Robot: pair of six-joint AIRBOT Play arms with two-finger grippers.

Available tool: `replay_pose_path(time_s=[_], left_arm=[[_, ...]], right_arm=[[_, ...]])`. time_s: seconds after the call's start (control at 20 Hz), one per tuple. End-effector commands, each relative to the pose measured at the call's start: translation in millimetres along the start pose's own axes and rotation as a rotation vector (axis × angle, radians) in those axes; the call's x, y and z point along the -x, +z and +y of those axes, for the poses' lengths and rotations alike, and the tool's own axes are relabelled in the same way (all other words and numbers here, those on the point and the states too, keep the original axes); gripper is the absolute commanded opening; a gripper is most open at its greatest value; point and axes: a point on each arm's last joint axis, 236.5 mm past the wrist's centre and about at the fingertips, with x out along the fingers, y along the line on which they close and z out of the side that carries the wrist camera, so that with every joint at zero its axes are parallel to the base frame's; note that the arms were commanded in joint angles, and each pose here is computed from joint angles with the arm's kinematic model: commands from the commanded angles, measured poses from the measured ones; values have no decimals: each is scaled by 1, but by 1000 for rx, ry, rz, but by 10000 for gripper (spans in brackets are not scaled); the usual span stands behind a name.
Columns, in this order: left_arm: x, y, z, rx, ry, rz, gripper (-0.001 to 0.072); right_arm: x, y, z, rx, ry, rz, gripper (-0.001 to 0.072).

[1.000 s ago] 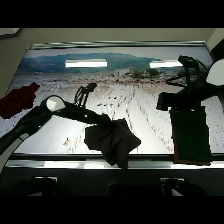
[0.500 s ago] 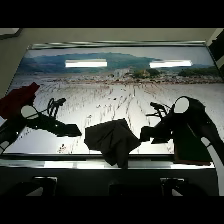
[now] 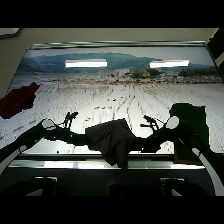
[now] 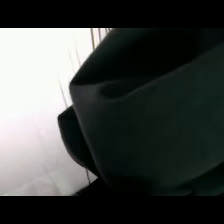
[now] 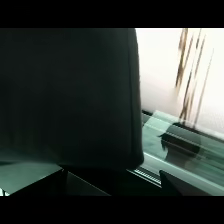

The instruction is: Fold the shirts.

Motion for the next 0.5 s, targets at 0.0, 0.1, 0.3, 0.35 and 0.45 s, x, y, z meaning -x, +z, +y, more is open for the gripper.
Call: replay_pose_path(time_s=[0.0, 0.1, 0.3, 0.35, 0.45], left_arm=[[-6, 2, -2, 2, -6, -4, 36], [-5, 0, -2, 2, -9, 3, 36], [-5, -5, -4, 2, -15, 24, 36], [-5, -5, -4, 2, -15, 24, 36], [-5, -5, -4, 2, -15, 24, 36]], right_arm=[[-34, 6, 8, 20, 20, -75, 698], [-50, 11, 16, 47, -5, -109, 697], [-71, 17, 40, 22, 47, -134, 676], [-75, 18, 46, 17, 61, -141, 614], [-77, 26, 54, -16, 82, -176, 406]])
